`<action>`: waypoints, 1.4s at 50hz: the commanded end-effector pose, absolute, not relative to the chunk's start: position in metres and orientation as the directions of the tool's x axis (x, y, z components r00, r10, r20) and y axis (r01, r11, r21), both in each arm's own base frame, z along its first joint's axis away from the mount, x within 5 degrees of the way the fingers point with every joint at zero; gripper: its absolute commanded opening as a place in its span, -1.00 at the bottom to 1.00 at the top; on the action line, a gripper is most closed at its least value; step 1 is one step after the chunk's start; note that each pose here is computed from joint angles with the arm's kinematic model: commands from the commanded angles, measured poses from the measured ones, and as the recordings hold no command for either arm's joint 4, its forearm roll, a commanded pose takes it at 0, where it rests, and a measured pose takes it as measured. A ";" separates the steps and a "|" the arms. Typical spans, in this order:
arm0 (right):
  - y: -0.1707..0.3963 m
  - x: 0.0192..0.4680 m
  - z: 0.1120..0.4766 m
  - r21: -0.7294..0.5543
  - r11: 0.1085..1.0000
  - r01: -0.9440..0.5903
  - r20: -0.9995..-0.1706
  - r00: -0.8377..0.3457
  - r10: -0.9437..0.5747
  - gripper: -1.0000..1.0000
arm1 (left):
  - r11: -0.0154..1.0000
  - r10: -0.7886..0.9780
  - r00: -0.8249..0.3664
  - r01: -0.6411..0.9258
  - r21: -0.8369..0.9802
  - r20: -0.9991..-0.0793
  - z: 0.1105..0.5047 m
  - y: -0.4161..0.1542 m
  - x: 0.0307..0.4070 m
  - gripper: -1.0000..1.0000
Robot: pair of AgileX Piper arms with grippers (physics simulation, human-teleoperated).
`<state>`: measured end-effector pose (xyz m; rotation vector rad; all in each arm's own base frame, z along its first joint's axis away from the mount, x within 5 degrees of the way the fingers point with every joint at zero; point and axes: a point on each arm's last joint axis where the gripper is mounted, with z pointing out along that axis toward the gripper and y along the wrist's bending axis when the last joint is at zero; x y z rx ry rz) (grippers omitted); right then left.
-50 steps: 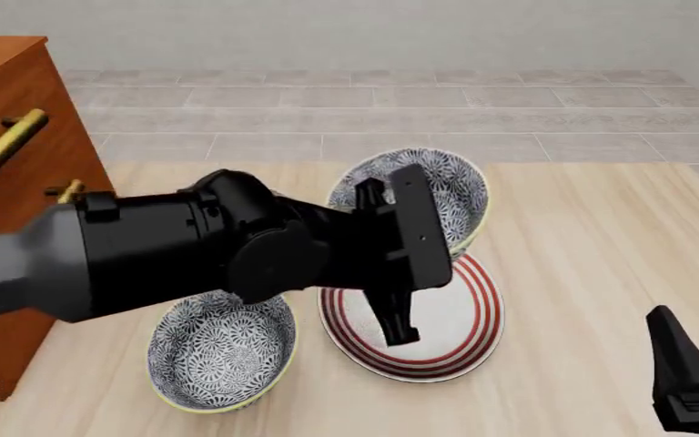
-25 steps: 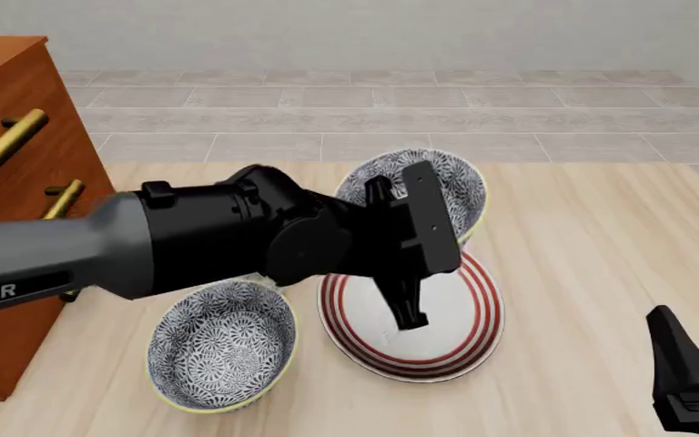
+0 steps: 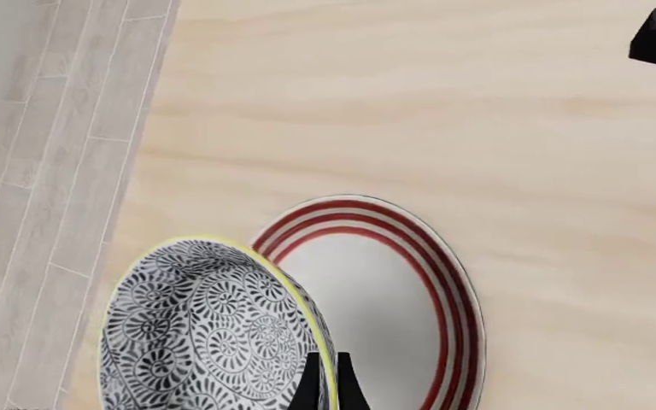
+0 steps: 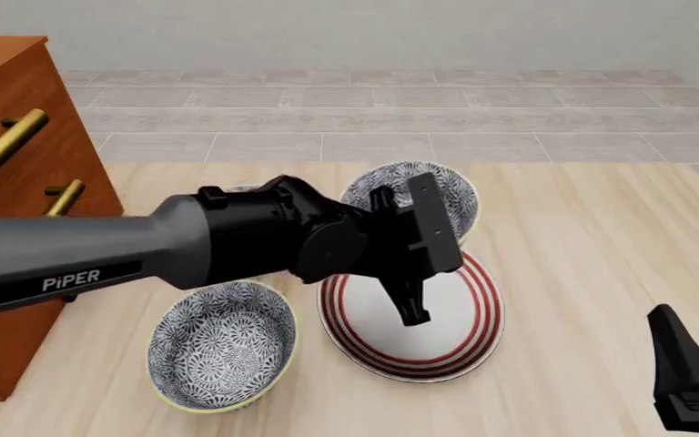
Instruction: Put the bowl at the front on the plate.
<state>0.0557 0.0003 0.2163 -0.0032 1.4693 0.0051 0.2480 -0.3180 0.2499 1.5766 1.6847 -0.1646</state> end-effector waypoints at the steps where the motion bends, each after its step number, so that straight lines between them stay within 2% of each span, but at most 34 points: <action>1: 0.000 0.056 0.216 0.003 1.000 -0.007 -0.995 0.102 0.003 1.00 | 0.215 0.781 0.096 0.887 0.409 -0.618 0.246 -0.325 0.250 -1.00; 44: 0.001 0.056 0.216 -0.010 1.000 -0.015 -0.995 0.098 -0.009 1.00 | 0.183 0.796 0.053 0.928 0.323 -0.603 0.243 -0.337 0.215 -1.00; 70: 0.001 0.056 0.215 -0.013 1.000 -0.016 -0.995 0.100 -0.011 1.00 | 0.171 0.832 0.040 0.930 0.324 -0.553 0.210 -0.329 0.227 -1.00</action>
